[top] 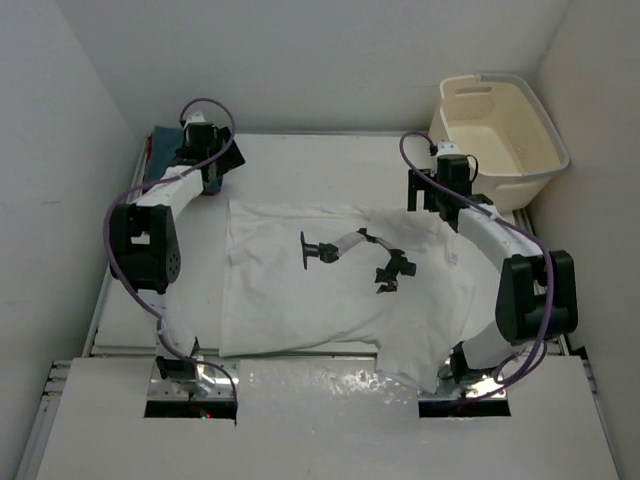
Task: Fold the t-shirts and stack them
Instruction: Flatten out the tshirt
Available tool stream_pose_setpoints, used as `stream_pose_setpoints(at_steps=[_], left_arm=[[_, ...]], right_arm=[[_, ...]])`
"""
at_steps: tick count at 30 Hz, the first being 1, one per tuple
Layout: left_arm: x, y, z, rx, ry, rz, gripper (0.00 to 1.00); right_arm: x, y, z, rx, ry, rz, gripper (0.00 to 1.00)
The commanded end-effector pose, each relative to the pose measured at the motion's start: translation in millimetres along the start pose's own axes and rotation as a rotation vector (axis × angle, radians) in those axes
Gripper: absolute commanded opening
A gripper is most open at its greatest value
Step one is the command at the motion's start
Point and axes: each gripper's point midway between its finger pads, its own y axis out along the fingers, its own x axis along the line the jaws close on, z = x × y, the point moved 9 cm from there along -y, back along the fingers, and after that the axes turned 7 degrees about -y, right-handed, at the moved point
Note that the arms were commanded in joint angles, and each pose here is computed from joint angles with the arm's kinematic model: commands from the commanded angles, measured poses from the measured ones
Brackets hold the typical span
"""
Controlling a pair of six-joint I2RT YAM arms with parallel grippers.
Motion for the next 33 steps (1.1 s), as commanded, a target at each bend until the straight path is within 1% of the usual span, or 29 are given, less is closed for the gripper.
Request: stream_pose_setpoints(at_steps=[1,4,5,6,8,9,11,12,16,17,18,19,23,26,27,29,30,31,33], left_arm=[[-15.6,-30.6,-33.8,-0.052,0.0,0.09,1.0],[-17.6,-53.9,-30.3,-0.031,-0.009,0.153,1.0],[-19.3,-60.8,-25.0,-0.006,-0.018,0.189,1.0],[-14.5,-70.4,-14.3,0.009,-0.028,0.198,1.0],[-16.7,-80.6,5.6,0.047,-0.046,0.219,1.0],[-10.9,-87.2,22.0,0.073,-0.053,0.214,1.0],[-18.8,-97.8,46.7,0.13,-0.045,0.25,1.0],[-20.4,-104.1,68.6,0.172,-0.032,0.254,1.0],[-22.5,-111.8,113.6,0.262,-0.02,0.274,1.0],[-15.4,-110.5,126.2,0.293,-0.029,0.262,1.0],[-13.4,-108.1,131.4,0.306,-0.039,0.259,1.0],[-10.8,-106.2,136.2,0.319,-0.047,0.247,1.0],[4.7,-97.2,154.7,0.341,-0.039,0.182,1.0],[8.1,-88.2,163.5,0.371,-0.029,0.153,1.0],[8.7,-86.6,165.2,0.376,-0.027,0.148,1.0],[12.2,-81.2,166.9,0.36,-0.025,0.116,1.0],[13.8,-80.5,169.1,0.362,-0.023,0.105,1.0],[15.6,-78.6,170.2,0.361,-0.019,0.094,1.0],[18.9,-75.5,174.4,0.369,-0.011,0.075,1.0]], right_arm=[[-3.0,-26.6,-30.4,-0.1,0.046,-0.037,0.99],[1.6,-39.5,-14.0,-0.033,0.095,-0.073,0.99],[2.7,-40.8,-4.0,0.001,0.107,-0.076,0.99],[4.8,-45.9,4.0,0.04,0.15,-0.078,0.99],[10.6,-46.6,22.8,0.083,0.171,-0.113,0.99],[14.7,-47.8,27.5,0.096,0.2,-0.141,0.99],[19.2,-47.3,44.8,0.146,0.207,-0.161,0.99],[19.3,-46.8,50.8,0.17,0.222,-0.149,0.99],[24.7,-30.8,69.3,0.252,0.223,-0.154,0.96],[25.9,-26.9,68.4,0.246,0.233,-0.156,0.93],[27.0,-23.6,69.9,0.255,0.236,-0.159,0.89],[28.8,-17.5,72.7,0.274,0.235,-0.164,0.88],[29.9,-1.3,76.3,0.314,0.221,-0.146,0.87],[30.9,8.2,80.4,0.335,0.215,-0.136,0.81],[31.3,9.7,81.1,0.332,0.215,-0.138,0.72],[31.7,11.3,81.6,0.315,0.221,-0.136,0.67],[31.4,11.4,80.3,0.309,0.217,-0.137,0.62],[30.8,11.8,78.6,0.299,0.213,-0.135,0.53],[29.1,12.5,72.9,0.286,0.21,-0.124,0.5]])
